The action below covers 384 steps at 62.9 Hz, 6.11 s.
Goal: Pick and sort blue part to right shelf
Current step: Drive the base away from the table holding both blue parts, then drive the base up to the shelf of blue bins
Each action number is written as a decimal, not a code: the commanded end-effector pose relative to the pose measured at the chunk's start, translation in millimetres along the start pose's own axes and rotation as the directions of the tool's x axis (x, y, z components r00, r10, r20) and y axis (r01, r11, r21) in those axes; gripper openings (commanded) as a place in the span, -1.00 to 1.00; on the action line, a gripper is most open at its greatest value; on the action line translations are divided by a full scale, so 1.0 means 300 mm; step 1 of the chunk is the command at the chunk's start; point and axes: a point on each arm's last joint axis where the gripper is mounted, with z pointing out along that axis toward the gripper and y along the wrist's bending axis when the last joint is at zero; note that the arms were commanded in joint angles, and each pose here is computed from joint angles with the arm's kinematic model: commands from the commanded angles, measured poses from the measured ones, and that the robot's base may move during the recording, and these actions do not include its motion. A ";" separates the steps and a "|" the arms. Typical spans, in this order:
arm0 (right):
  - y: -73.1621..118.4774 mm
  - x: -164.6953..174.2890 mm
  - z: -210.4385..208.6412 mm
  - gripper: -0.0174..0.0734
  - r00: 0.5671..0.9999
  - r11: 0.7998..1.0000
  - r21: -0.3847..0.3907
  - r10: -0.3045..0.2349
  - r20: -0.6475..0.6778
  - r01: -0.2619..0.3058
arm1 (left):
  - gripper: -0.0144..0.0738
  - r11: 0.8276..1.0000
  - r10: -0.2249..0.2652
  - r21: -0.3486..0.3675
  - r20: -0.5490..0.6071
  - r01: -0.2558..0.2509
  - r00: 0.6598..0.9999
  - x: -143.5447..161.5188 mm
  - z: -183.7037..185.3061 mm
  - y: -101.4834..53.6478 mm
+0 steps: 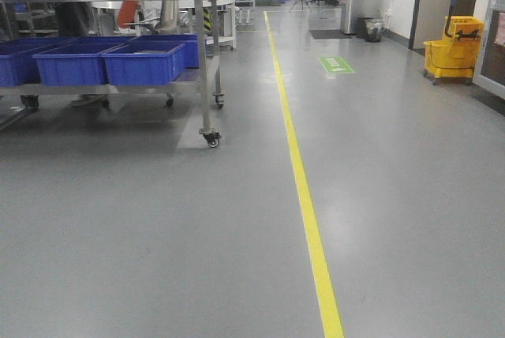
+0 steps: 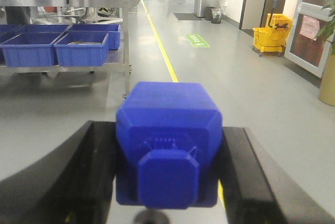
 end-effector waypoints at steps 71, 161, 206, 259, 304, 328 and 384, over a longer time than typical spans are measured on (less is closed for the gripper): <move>-0.004 -0.063 -0.012 0.04 0.992 1.000 0.014 -0.016 0.124 0.014 | 0.01 1.000 -0.004 -0.002 0.117 0.004 0.993 -0.059 -0.007 0.000; -0.004 -0.063 -0.012 0.04 0.992 1.000 0.014 -0.016 0.125 0.014 | 0.01 1.000 -0.004 -0.004 0.118 0.005 0.993 -0.059 -0.007 0.000; -0.004 -0.063 -0.012 0.04 0.992 1.000 0.014 -0.016 0.125 0.014 | 0.01 1.000 -0.004 -0.004 0.118 0.005 0.993 -0.059 -0.007 0.000; -0.004 -0.063 -0.012 0.04 0.992 1.000 0.014 -0.016 0.125 0.014 | 0.01 1.000 -0.004 -0.004 0.118 0.005 0.993 -0.059 -0.007 0.000; -0.004 -0.063 -0.012 0.04 0.992 1.000 0.013 -0.016 0.124 0.014 | 0.01 1.000 -0.004 -0.004 0.118 0.005 0.993 -0.059 -0.007 0.000; -0.004 -0.063 -0.012 0.04 0.992 1.000 0.014 -0.016 0.124 0.014 | 0.01 1.000 -0.004 -0.004 0.118 0.005 0.993 -0.059 -0.007 0.000; -0.004 -0.063 -0.012 0.04 0.992 1.000 0.014 -0.016 0.124 0.014 | 0.01 1.000 -0.004 -0.004 0.118 0.005 0.993 -0.059 -0.007 0.000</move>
